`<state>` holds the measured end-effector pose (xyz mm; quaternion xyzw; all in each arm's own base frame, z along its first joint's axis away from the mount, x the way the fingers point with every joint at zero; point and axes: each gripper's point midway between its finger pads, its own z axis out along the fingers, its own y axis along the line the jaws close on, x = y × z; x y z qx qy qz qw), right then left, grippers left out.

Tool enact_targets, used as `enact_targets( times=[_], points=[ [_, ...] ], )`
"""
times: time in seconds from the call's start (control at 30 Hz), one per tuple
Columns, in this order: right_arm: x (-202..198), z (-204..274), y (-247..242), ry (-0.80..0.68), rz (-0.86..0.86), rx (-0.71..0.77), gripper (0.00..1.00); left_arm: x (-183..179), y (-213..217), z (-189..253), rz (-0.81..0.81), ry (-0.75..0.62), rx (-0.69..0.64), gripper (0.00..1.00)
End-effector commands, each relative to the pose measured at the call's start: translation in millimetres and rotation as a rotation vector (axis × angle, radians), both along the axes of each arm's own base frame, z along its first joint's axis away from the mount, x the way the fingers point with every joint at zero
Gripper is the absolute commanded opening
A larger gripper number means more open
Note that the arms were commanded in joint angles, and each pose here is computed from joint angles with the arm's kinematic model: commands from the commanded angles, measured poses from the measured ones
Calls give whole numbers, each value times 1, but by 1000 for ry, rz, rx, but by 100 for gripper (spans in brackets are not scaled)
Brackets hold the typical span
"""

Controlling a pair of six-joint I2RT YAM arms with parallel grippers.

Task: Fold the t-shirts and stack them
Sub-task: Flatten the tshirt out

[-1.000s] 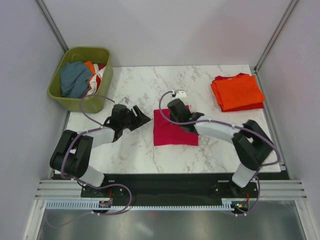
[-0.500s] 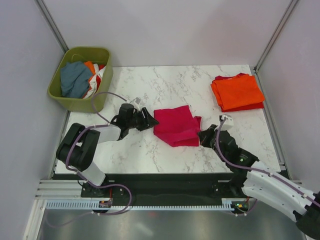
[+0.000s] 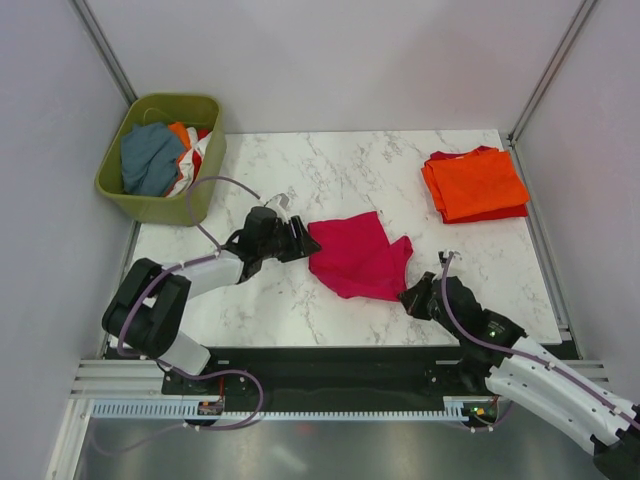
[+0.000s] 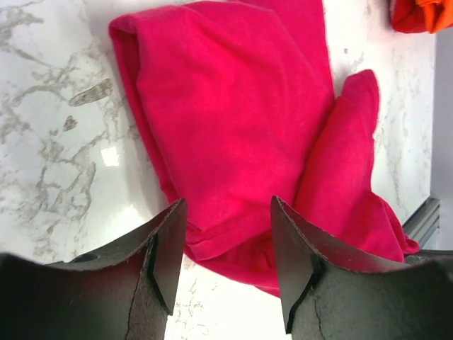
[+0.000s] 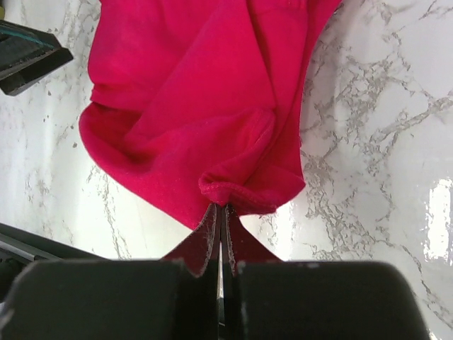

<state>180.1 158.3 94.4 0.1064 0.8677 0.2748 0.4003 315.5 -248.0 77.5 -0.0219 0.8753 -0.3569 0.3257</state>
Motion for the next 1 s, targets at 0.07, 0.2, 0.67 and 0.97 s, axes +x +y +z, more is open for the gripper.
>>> enact_targets(
  times=[0.07,0.2,0.67,0.97],
  points=[
    [-4,5,0,0,10,10,0,12,6,-4,17,-6,96,58],
    [-2,8,-3,-7,-5,11,0,11,-3,-10,-17,20,82,52],
    [2,4,-8,0,-42,-19,0,4,-27,-27,-98,76,92,26],
    [8,13,-13,-31,-67,-40,0,11,-16,11,-46,-12,93,2]
  ],
)
